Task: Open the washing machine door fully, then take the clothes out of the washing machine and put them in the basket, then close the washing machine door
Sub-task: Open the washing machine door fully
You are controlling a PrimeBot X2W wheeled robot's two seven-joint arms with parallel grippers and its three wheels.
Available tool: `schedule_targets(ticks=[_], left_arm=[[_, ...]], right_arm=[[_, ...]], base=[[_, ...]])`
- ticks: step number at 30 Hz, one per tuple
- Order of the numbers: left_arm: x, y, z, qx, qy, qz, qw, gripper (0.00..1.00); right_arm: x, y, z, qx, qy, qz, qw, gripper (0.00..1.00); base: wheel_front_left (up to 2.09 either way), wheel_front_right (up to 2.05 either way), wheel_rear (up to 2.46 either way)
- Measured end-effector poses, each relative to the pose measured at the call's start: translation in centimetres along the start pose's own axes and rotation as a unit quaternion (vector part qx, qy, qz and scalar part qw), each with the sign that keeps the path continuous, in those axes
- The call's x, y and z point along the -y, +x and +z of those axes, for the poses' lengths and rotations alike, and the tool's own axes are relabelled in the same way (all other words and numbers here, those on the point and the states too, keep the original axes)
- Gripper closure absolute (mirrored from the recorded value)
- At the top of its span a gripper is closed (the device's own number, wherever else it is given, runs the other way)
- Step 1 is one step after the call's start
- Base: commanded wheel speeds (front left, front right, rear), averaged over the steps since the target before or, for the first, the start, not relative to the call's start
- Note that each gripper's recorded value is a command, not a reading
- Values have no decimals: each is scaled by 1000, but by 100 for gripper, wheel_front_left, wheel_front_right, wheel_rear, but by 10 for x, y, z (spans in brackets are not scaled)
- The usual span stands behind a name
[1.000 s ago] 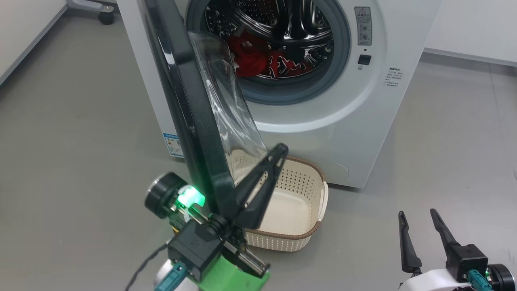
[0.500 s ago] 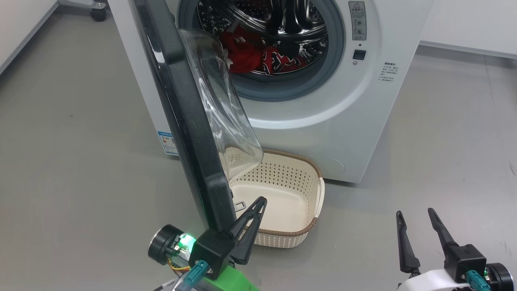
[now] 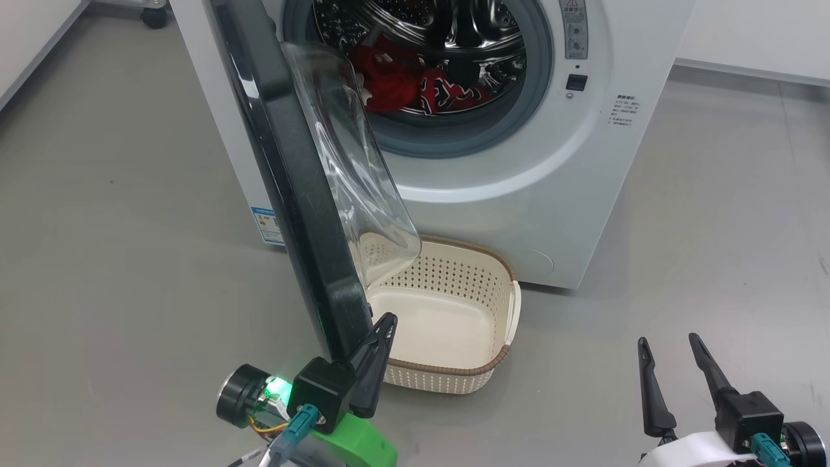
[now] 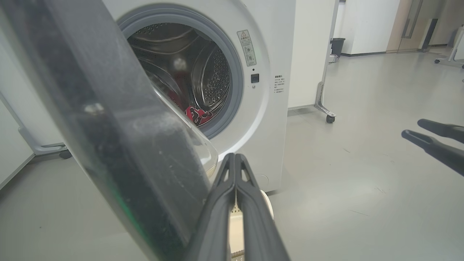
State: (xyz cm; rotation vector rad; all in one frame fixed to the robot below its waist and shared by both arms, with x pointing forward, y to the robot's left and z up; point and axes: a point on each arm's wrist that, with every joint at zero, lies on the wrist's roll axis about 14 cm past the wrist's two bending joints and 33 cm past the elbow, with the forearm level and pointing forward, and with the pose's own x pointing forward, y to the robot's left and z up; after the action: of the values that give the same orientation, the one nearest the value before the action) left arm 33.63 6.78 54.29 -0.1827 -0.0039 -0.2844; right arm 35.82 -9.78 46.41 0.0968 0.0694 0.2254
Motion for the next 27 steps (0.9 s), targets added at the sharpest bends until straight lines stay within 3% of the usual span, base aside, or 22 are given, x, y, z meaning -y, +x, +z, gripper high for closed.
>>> schedule_targets(ticks=[27], left_arm=[[-28, -9, -6, -5, -3, 58, 998, 100]], right_arm=[[-7, 16, -6, -9, 3, 19, 1000, 0]], base=[[0, 0, 0]])
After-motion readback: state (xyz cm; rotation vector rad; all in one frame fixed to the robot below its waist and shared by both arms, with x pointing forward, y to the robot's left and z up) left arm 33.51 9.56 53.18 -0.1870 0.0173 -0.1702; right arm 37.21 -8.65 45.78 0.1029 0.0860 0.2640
